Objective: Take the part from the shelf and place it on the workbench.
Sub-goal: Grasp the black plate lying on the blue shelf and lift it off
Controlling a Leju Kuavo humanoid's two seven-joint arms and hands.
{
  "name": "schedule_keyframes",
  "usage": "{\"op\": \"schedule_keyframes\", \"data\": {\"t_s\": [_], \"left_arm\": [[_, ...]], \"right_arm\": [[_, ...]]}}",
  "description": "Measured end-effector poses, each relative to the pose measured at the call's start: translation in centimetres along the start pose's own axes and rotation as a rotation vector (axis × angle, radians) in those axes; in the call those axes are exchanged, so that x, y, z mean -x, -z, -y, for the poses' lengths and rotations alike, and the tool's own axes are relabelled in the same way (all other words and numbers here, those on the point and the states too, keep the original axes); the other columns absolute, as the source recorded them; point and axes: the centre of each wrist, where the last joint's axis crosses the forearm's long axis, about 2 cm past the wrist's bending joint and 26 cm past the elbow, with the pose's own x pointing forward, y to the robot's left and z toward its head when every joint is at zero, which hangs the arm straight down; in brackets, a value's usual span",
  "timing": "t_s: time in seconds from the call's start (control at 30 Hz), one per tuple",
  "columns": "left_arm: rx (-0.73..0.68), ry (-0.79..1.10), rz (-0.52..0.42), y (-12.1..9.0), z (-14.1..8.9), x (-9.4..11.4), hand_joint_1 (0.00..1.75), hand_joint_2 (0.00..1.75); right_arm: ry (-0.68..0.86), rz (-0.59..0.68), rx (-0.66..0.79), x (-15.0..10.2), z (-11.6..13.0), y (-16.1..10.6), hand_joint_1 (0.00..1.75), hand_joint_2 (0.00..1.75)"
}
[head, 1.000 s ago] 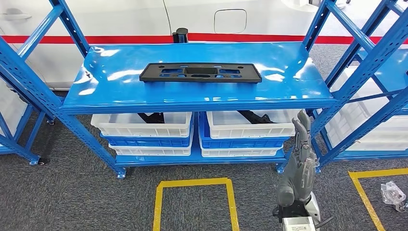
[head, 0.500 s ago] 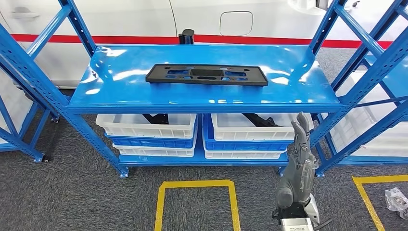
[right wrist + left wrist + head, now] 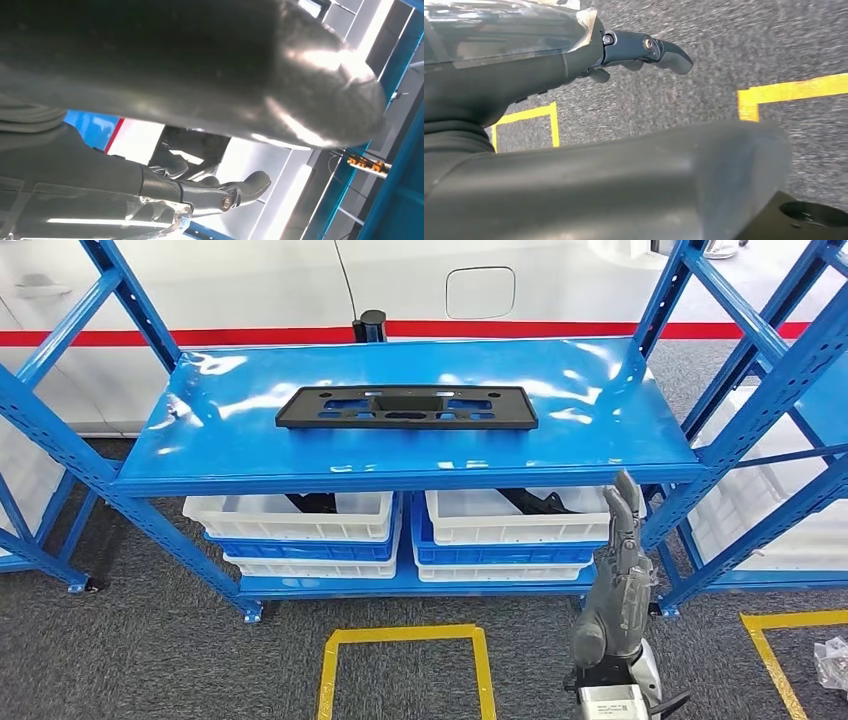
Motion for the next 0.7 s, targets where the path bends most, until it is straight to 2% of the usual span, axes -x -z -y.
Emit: {"op": "schedule_keyframes", "data": {"t_s": [0.7], "left_arm": [[-0.004,-0.005,-0.011,-0.07,0.14,0.06,0.0,0.0]], "right_arm": [[-0.004,-0.006,-0.011,0.34,-0.01,0.09,0.0,0.0]]}}
